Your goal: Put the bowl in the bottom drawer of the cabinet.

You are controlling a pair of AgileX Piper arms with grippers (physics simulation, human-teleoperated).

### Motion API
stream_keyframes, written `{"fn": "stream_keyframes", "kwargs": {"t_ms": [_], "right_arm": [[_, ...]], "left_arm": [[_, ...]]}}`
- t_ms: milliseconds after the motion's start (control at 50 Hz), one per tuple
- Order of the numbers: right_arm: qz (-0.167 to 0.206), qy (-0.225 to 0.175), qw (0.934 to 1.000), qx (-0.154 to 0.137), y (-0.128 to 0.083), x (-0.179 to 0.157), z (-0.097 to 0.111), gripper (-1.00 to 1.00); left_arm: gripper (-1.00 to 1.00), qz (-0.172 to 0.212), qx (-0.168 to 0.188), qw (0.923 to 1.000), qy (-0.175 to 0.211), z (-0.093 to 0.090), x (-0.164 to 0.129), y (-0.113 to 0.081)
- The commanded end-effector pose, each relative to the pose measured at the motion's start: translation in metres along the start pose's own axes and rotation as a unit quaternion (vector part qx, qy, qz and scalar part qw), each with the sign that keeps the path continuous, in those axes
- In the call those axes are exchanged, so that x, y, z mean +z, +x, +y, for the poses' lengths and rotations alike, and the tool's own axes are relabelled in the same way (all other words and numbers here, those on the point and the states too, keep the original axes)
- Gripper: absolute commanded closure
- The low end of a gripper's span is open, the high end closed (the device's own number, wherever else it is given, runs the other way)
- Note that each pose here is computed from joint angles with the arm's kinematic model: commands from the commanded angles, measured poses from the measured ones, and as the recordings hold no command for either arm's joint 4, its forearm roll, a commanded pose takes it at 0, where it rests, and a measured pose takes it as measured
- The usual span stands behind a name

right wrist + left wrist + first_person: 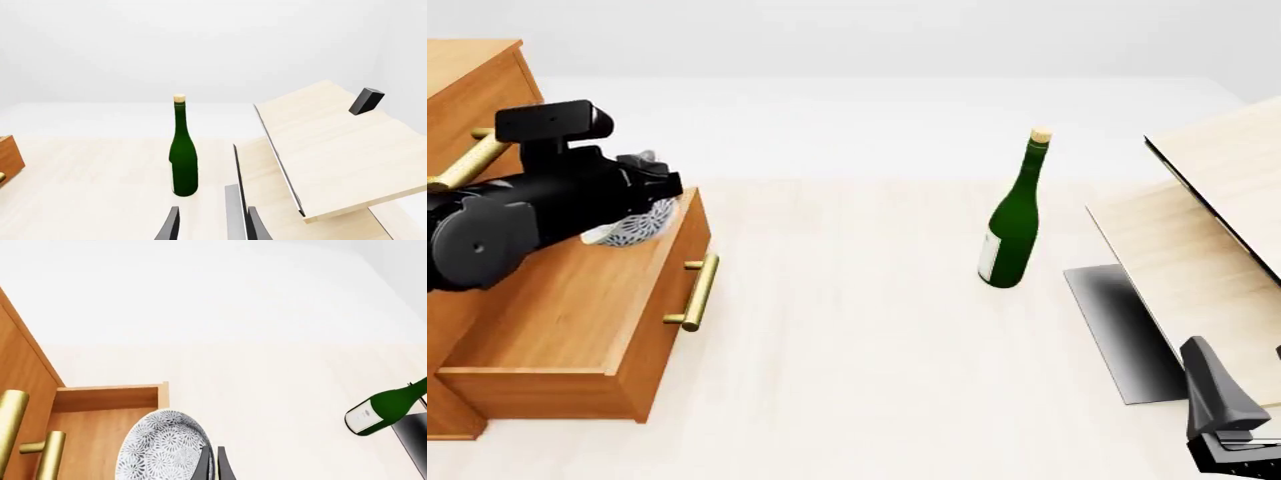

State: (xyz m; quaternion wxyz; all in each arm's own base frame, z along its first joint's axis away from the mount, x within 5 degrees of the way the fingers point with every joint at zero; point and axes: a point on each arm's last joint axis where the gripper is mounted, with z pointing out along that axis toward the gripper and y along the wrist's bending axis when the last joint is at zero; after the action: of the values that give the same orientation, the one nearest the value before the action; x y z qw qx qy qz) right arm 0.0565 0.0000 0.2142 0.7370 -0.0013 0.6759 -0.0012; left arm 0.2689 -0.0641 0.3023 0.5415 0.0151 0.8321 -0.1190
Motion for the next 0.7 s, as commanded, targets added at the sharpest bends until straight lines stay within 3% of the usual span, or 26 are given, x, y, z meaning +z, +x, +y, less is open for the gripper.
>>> {"fn": "stream_keyframes", "kwargs": {"t_ms": [20, 300, 700], "right_arm": [[0.000, 0.000, 1.0000, 0.000, 0.000, 0.000, 0.000, -1.00], [0.000, 0.000, 1.0000, 0.000, 0.000, 0.000, 0.000, -1.00], [0.000, 0.000, 1.0000, 0.000, 0.000, 0.000, 0.000, -1.00]], "left_arm": [[1.00, -0.017, -0.005, 0.9996, -0.021, 0.014, -0.012, 0.001], [1.00, -0.023, -0.031, 0.9986, -0.035, 0.024, -0.019, 0.009], [1.00, -0.010, -0.041, 0.9981, -0.045, 0.030, -0.016, 0.022]]}}
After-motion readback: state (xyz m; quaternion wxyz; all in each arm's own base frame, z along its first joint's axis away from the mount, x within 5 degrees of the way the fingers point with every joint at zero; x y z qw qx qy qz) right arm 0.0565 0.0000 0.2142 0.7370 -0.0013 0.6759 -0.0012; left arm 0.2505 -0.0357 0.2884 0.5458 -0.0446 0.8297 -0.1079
